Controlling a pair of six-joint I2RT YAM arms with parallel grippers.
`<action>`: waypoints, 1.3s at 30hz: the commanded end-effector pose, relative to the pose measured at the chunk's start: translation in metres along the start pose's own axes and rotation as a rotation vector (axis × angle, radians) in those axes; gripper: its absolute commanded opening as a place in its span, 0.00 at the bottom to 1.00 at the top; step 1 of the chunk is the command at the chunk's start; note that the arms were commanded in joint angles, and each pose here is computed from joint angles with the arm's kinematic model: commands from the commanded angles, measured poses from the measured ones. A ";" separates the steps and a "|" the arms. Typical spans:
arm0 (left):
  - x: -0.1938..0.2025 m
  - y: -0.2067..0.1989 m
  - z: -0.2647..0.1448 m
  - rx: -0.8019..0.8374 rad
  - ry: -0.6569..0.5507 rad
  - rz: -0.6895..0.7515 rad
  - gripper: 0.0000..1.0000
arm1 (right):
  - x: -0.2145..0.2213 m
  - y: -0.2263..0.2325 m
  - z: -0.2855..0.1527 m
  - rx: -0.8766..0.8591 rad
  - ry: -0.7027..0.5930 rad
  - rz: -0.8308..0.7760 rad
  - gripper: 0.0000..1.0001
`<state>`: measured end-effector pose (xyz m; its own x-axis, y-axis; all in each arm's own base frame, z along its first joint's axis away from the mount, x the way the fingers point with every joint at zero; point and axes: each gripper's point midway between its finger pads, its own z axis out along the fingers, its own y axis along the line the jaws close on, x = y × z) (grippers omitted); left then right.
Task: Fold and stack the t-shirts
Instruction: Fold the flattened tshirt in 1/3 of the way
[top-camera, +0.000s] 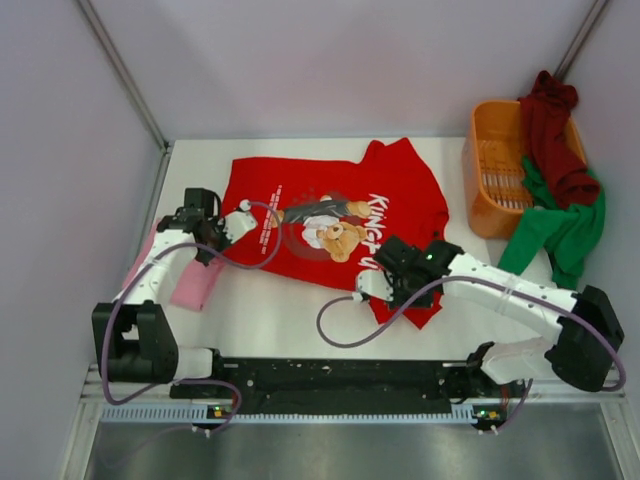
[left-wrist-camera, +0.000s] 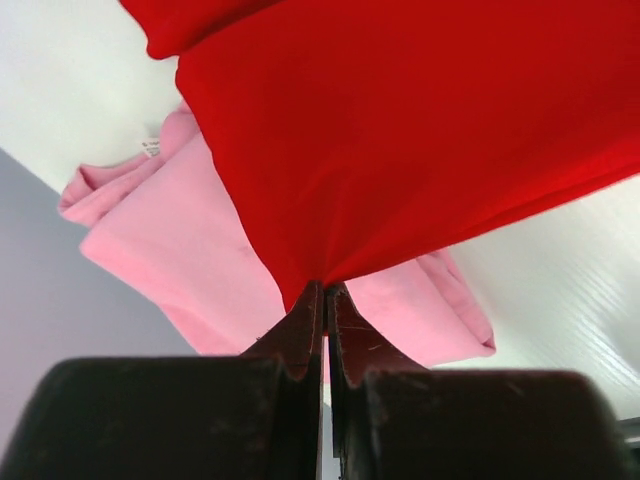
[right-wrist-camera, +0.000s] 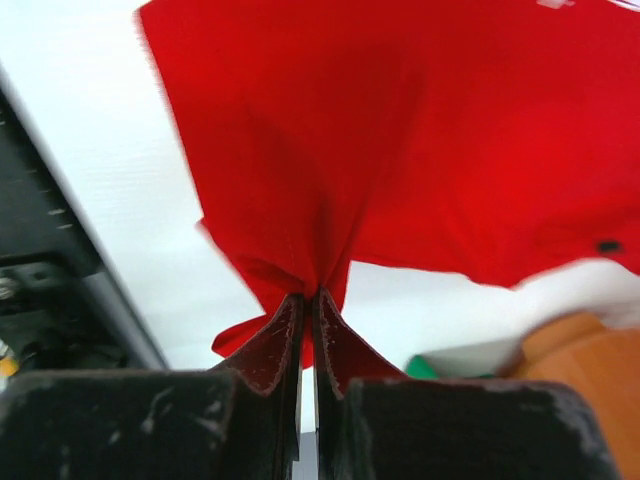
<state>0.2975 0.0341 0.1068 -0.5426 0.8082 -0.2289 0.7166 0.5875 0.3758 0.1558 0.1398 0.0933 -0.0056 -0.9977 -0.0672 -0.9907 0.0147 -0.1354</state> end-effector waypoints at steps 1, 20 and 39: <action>-0.026 0.005 -0.011 0.025 -0.116 -0.030 0.00 | 0.007 -0.070 -0.015 0.282 -0.043 0.031 0.00; -0.077 0.087 0.023 -0.068 -0.059 -0.106 0.00 | -0.003 -0.258 -0.003 0.551 -0.044 0.056 0.00; -0.099 0.113 0.064 -0.155 -0.004 -0.054 0.00 | 0.000 -0.292 0.007 0.577 -0.063 -0.021 0.00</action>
<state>0.4347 0.0252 0.0940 -0.6006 0.7667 -0.2267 0.6508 0.6335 0.4184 0.4174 0.1277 0.1075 0.0117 -0.9972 -0.0733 -0.8054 0.0340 -0.5917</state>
